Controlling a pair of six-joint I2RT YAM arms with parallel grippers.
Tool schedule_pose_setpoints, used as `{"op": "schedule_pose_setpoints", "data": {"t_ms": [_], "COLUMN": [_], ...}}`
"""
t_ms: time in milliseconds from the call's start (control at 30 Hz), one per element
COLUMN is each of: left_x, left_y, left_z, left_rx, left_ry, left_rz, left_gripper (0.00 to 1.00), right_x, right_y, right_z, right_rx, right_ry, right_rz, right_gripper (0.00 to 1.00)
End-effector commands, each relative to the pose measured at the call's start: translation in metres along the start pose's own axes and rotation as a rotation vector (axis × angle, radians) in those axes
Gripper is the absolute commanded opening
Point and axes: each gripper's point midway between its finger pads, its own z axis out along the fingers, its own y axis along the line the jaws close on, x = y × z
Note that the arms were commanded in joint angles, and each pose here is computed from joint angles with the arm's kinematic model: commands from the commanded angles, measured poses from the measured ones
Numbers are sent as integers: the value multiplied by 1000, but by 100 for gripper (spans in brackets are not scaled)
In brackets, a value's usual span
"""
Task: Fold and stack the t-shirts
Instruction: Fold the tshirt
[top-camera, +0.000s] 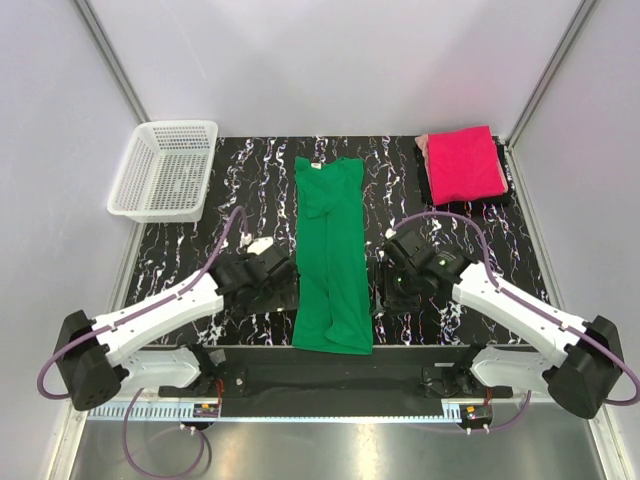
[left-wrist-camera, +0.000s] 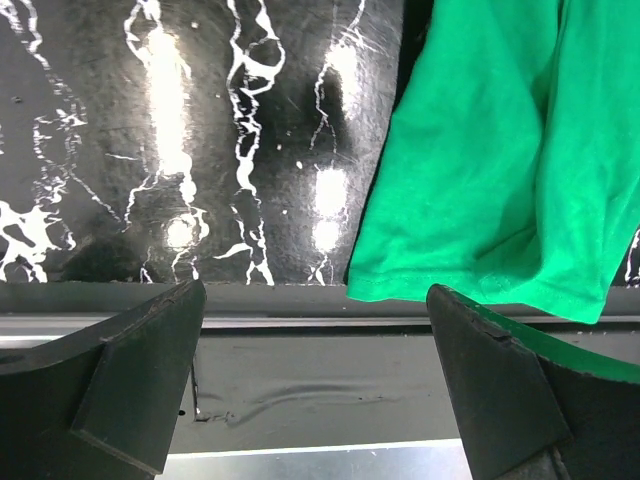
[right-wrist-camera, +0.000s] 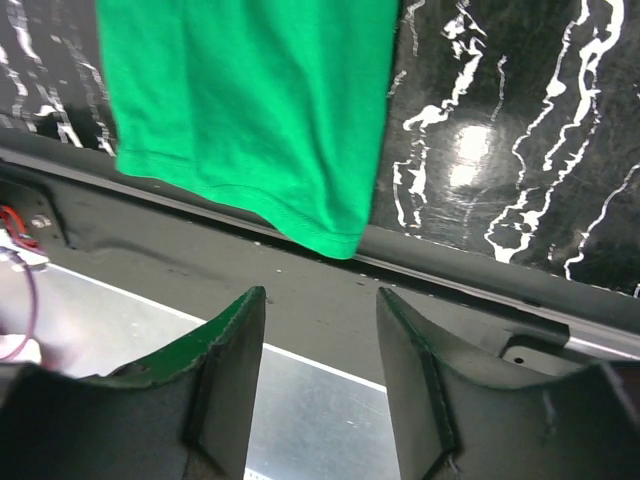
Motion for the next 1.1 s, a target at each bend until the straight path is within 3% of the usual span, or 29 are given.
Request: {"op": "schedule_pose_setpoints", "data": {"t_ms": [0, 67, 133, 200, 267, 367, 433, 500, 600, 633, 667, 700, 800, 1067], "left_x": [-2, -2, -3, -4, -1, 6, 9, 7, 4, 3, 4, 2, -1, -9], "left_y": [-18, -23, -27, -28, -31, -34, -36, -39, -44, -45, -44, -45, -46, -46], "left_z": [0, -3, -5, -5, -3, 0, 3, 4, 4, 5, 5, 5, 4, -2], "left_rx": [55, 64, 73, 79, 89, 89, 88, 83, 82, 81, 78, 79, 77, 87], "left_ry": [24, 24, 18, 14, 26, 42, 53, 51, 50, 50, 52, 44, 35, -5], "left_rz": [39, 27, 10, 0, 0, 1, -2, 5, 20, 21, 23, 23, 27, 13], "left_gripper": [99, 99, 99, 99, 99, 99, 99, 99, 99, 99, 99, 99, 99, 99], "right_x": [-15, -11, -8, -13, -15, -16, -18, -14, -13, -14, -8, -6, -2, -12], "right_y": [20, 17, 17, 5, 7, 3, 2, 5, 2, 0, -8, -5, 5, -6], "right_z": [-15, -18, -18, -27, -33, -38, -39, -33, -22, -23, -19, -19, -16, -22], "right_rx": [-78, -66, -78, -15, -26, 7, 21, 20, 68, 96, 155, 149, 114, 104], "right_ry": [-58, -58, -65, -117, -128, -131, -131, -85, -33, -26, 21, 43, 108, 93], "right_rz": [12, 107, 165, 183, 184, 180, 170, 145, 129, 126, 133, 127, 106, 179], "right_gripper": [54, 58, 53, 56, 33, 33, 26, 26, 12, 43, 60, 99, 100, 100]}}
